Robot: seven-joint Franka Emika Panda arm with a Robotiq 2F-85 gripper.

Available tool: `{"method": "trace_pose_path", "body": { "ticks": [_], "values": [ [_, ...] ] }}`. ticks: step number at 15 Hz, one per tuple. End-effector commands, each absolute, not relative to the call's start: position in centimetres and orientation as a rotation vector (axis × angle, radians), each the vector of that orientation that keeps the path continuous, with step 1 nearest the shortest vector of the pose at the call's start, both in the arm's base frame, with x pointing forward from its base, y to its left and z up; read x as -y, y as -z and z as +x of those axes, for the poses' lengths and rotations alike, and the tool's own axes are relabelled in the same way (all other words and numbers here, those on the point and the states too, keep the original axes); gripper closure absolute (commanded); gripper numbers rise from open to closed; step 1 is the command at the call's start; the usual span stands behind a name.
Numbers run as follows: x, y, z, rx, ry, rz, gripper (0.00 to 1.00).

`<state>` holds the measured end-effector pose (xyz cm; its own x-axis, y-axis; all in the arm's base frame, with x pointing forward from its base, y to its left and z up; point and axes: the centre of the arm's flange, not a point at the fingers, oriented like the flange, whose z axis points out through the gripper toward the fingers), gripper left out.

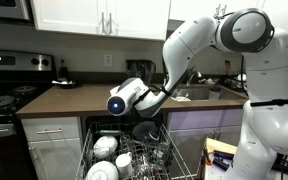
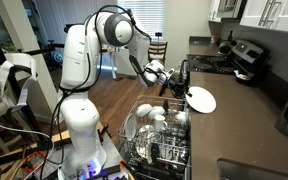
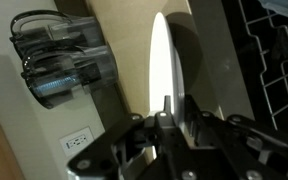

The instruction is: Move the plate from the kitchen holder and put it on the kitchen base table

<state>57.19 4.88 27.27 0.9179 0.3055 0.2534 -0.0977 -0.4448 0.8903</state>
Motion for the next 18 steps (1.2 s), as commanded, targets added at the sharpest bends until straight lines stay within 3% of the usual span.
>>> {"method": "trace_pose_path", "body": {
  "ticks": [1,2,3,4,5,8,10,11,13,14,15,16,17,18],
  "values": [
    [-4.7,-27.2,58.1,-0.153,-0.429,2.003,0.70],
    [-4.7,-27.1,58.0,-0.154,-0.430,2.003,0.74],
    [-4.7,-27.0,58.0,-0.152,-0.426,2.007,0.88],
    [-4.7,-26.7,57.9,-0.152,-0.420,2.010,0.74],
    [-4.7,-26.5,57.9,-0.156,-0.417,2.012,0.91],
    [-4.7,-26.1,57.9,-0.159,-0.408,2.014,0.96],
    [-4.6,-26.2,57.9,-0.158,-0.407,2.015,0.79],
    [-4.6,-26.1,57.9,-0.159,-0.407,2.015,0.94],
    [-4.5,-26.1,58.0,-0.158,-0.403,2.017,0.95],
    [-4.5,-26.2,58.0,-0.156,-0.404,2.017,0.79],
    [-4.4,-26.2,58.1,-0.155,-0.404,2.018,0.73],
    [-4.4,-26.1,58.1,-0.156,-0.402,2.021,0.71],
    [-4.3,-26.0,58.1,-0.155,-0.400,2.021,0.85],
    [-4.3,-26.0,58.1,-0.155,-0.398,2.023,0.74]
  ]
}}
